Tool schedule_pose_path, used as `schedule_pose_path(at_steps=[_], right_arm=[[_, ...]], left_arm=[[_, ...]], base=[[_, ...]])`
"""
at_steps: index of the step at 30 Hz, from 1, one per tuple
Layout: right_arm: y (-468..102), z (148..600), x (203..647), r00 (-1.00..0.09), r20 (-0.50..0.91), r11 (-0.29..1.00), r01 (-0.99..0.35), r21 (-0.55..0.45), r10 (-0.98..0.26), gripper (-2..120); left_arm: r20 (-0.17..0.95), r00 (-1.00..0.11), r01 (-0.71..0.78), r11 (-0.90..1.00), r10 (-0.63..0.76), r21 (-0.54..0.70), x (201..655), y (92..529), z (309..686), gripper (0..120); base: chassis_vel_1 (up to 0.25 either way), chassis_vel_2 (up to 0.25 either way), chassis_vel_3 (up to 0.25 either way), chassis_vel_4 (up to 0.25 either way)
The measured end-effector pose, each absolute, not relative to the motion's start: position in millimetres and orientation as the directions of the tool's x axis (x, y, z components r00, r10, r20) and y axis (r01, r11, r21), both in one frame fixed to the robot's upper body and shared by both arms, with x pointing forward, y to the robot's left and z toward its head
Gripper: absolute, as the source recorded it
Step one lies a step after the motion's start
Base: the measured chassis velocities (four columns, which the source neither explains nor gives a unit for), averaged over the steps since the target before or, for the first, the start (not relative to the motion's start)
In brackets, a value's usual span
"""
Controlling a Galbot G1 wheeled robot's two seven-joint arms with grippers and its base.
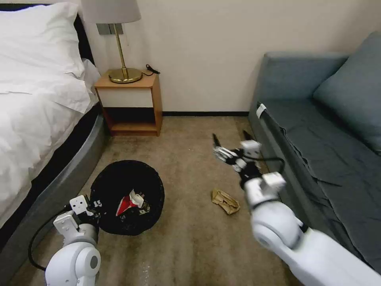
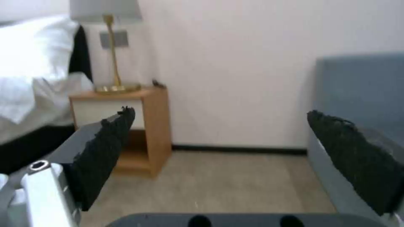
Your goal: Pick up the trash bin, then pick up the garbage on the floor and place it into the trash bin.
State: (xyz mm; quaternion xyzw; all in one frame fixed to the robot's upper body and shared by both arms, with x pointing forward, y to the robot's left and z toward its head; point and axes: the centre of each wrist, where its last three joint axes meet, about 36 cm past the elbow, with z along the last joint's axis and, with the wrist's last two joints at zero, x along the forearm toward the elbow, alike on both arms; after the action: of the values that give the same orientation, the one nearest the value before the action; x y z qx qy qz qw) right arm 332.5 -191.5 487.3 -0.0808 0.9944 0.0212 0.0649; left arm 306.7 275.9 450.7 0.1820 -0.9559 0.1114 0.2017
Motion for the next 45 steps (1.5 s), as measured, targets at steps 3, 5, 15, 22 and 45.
schedule_pose_path(at_steps=[3,5,15,22,45], right_arm=[[-193.7,475.7,318.5,-0.983,-0.112,0.988,-0.148,0.039,-0.143,100],[-191.5,470.4,307.7,-0.987,-0.102,0.991,-0.13,0.034,-0.126,100],[-175.2,455.2,266.3,-0.983,-0.163,0.997,0.077,0.032,0.081,100],[-151.1,444.6,249.6,-0.983,-0.128,0.986,0.113,0.119,0.129,100],[-307.9,289.0,512.5,-0.797,0.379,0.707,-0.597,-0.38,-0.47,100]], left_arm=[[0.426,-0.854,-0.389,0.91,-0.299,-0.143,309.3,276.0,449.6,3],[0.425,-0.855,-0.389,0.909,-0.297,-0.149,310.4,275.6,449.7,3],[0.423,-0.857,-0.389,0.907,-0.293,-0.159,310.2,273.1,448.7,3],[0.422,-0.859,-0.385,0.908,-0.289,-0.163,308.9,271.4,448.1,3],[0.429,-0.855,-0.383,0.913,-0.292,-0.14,313.8,268.8,436.1,3]], base=[[0.0,0.0,0.0,0.0],[0.0,0.0,0.0,0.0],[0.0,0.0,0.0,0.0],[0.0,0.0,0.0,0.0],[0.0,0.0,0.0,0.0]])
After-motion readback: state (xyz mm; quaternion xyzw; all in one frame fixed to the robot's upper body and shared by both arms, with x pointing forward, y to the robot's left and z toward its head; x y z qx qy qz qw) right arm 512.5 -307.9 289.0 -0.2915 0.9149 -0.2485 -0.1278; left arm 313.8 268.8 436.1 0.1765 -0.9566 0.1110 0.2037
